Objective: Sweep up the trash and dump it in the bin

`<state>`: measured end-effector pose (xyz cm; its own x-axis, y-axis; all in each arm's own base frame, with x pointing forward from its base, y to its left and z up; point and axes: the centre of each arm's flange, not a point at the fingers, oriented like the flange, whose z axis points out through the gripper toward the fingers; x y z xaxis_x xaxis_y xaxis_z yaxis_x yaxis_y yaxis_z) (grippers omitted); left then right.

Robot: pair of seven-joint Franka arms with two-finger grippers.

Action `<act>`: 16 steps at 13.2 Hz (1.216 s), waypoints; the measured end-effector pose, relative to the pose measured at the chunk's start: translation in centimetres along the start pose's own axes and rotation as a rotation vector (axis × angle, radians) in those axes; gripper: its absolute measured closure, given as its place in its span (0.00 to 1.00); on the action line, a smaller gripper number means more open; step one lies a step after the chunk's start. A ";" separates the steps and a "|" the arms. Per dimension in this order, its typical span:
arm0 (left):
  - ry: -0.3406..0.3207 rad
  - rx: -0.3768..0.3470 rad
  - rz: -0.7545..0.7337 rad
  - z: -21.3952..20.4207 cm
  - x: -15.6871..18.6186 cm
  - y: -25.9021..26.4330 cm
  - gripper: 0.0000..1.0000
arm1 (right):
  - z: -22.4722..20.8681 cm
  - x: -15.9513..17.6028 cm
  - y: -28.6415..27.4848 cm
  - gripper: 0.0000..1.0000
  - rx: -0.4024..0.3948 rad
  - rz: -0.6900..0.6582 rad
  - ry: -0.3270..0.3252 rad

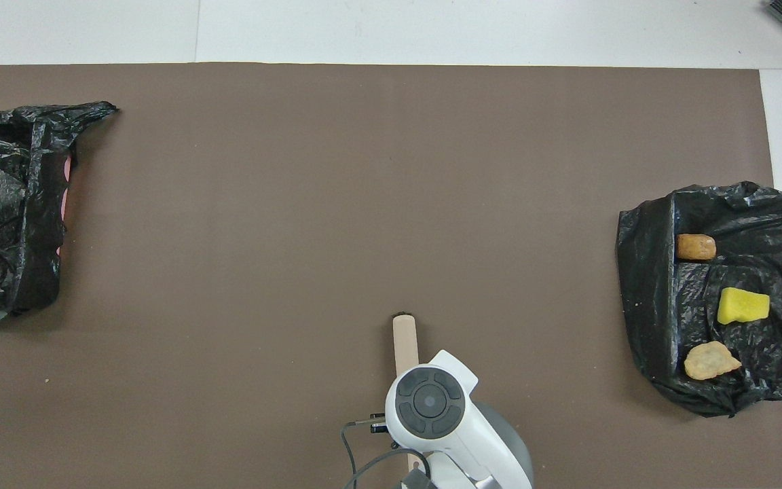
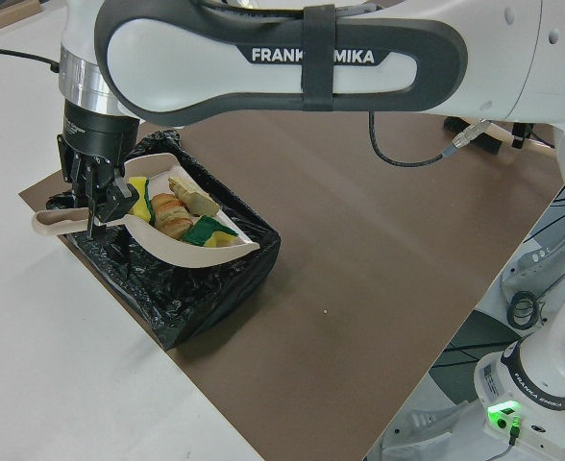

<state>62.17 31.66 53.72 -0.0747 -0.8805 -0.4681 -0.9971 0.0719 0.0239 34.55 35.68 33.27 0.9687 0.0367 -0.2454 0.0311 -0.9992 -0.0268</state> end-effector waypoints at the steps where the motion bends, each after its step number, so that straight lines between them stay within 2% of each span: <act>1: -0.073 -0.013 -0.050 -0.8 1.0 -0.8 0.69 | -0.8 0.9 -0.2 0.23 0.010 -0.002 0.022; 3: -0.203 -0.025 -0.078 -2.1 2.8 -2.1 0.69 | -3.8 4.2 0.7 0.01 0.010 0.001 0.105; 7: -0.451 -0.046 -0.021 -4.3 4.4 -3.0 0.69 | -11.4 11.2 6.9 0.00 0.053 0.025 0.245; 10: -0.636 -0.071 -0.007 -6.4 6.4 -2.3 0.69 | -15.9 14.1 11.1 0.00 0.066 0.016 0.328; 11: -0.673 -0.086 -0.018 -7.1 7.1 -1.9 0.69 | -16.8 14.6 11.8 0.00 0.047 0.016 0.354; 13: -0.699 -0.092 -0.028 -8.4 8.0 -1.5 0.69 | -18.2 15.7 14.3 0.00 0.016 0.044 0.393; 15: -0.688 -0.087 -0.041 -9.6 9.0 -1.4 0.69 | -19.7 17.2 18.5 0.00 0.001 0.097 0.422; 16: -0.649 -0.085 -0.055 -10.3 10.1 -1.3 0.69 | -20.9 17.7 20.9 0.00 -0.006 0.106 0.437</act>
<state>62.63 17.82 58.07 -0.0271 -0.4184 -0.9079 -0.9988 -0.0263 0.0419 57.53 15.11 48.59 0.9797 -0.0753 0.1858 -0.0733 -0.9972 -0.0172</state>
